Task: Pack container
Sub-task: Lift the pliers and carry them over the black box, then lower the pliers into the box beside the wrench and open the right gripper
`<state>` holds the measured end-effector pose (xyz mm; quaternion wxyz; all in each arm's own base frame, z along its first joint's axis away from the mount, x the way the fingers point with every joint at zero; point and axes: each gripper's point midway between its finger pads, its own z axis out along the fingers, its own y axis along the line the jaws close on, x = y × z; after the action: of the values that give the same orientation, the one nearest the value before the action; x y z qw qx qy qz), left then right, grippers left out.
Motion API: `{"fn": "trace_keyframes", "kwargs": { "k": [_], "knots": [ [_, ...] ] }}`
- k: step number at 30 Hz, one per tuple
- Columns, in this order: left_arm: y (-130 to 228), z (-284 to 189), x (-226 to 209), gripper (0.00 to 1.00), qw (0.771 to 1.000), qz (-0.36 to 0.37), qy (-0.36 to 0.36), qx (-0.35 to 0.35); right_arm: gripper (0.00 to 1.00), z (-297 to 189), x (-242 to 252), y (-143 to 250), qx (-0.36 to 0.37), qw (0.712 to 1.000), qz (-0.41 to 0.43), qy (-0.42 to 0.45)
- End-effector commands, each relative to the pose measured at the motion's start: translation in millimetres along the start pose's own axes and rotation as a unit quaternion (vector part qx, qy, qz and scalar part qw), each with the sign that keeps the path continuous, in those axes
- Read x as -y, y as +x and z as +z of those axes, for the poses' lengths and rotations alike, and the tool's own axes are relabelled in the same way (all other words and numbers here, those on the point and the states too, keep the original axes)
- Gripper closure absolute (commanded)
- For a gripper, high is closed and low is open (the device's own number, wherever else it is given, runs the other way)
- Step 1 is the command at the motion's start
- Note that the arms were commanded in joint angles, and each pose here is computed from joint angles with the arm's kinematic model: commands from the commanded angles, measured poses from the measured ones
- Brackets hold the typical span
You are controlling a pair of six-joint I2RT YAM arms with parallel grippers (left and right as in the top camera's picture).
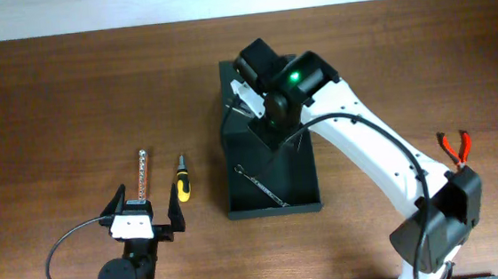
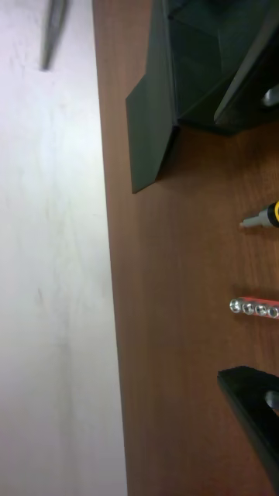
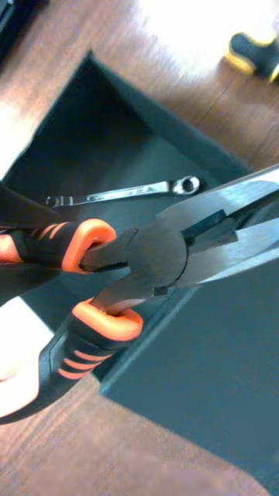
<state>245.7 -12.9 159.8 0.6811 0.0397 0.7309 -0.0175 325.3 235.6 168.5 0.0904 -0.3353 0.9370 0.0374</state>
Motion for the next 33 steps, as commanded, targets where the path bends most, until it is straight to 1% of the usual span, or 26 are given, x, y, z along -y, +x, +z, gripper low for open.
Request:
{"fn": "trace_keyframes", "kwargs": {
  "k": [1,11,26,33],
  "knots": [
    [2,0,-3,0.01,1.000,0.007,-0.007,0.000,0.96,20,1,14,-0.029,1.000,-0.006,0.007],
    [2,0,-3,0.01,1.000,0.007,-0.007,0.000,0.96,55,-22,33,-0.055,0.997,-0.001,-0.059],
    [2,0,-3,0.01,1.000,0.007,-0.007,0.000,0.96,98,-26,62,-0.082,0.994,0.002,-0.070],
    [2,0,-3,0.01,1.000,0.007,-0.007,0.000,0.96,108,-26,65,-0.080,0.994,0.001,-0.070]
  ]
}}
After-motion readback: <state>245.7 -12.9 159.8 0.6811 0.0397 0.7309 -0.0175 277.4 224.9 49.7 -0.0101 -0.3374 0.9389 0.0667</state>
